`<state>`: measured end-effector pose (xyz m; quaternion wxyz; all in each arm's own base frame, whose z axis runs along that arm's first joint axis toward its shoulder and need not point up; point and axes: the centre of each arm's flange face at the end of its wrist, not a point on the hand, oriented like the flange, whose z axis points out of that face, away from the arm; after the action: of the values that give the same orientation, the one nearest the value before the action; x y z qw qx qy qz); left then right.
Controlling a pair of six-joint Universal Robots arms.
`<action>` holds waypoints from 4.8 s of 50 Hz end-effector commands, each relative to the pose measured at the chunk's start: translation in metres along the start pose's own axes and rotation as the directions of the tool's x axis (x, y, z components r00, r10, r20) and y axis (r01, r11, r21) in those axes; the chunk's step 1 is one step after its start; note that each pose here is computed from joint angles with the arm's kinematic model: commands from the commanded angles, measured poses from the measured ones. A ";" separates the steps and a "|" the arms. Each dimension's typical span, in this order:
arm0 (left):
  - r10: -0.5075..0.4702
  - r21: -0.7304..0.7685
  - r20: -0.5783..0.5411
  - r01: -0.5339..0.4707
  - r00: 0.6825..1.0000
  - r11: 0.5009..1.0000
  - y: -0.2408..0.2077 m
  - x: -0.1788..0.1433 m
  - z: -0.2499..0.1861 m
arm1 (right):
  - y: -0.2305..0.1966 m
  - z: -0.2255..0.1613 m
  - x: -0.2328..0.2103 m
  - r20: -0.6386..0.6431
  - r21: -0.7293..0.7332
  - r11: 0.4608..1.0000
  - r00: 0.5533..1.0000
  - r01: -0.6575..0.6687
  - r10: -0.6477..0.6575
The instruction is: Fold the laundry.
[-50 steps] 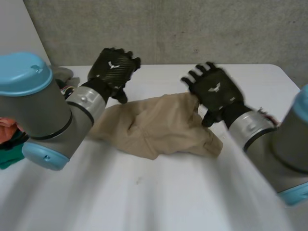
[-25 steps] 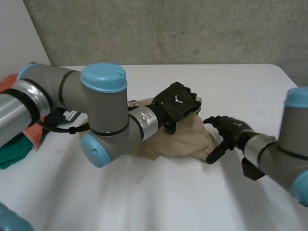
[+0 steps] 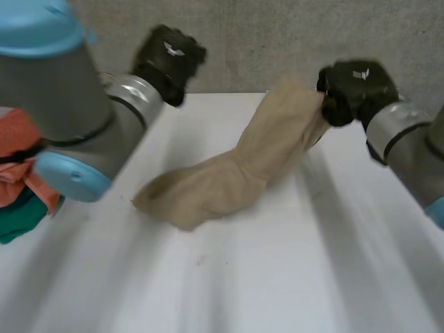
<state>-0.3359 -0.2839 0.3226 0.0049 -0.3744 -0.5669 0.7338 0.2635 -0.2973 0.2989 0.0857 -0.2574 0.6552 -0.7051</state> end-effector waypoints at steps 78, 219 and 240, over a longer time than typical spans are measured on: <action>-0.552 -0.559 -0.030 0.444 0.833 0.700 0.135 0.060 0.018 | 0.141 0.100 0.003 0.177 -0.273 0.950 0.978 0.154 -0.108; -0.234 -0.673 -0.279 -0.016 0.931 0.739 0.083 0.032 -0.161 | 0.104 -0.100 -0.041 0.510 -0.486 0.770 0.849 0.415 -0.136; -0.424 -0.751 -0.195 0.144 0.884 0.645 0.065 0.045 -0.218 | 0.097 -0.079 -0.046 0.320 -0.409 0.870 0.936 0.276 -0.146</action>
<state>-0.2219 -0.1330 0.2291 0.0566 -0.3719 -0.8420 0.3867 0.2410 -0.2161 0.1918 0.0427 -0.4499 0.7519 -0.4800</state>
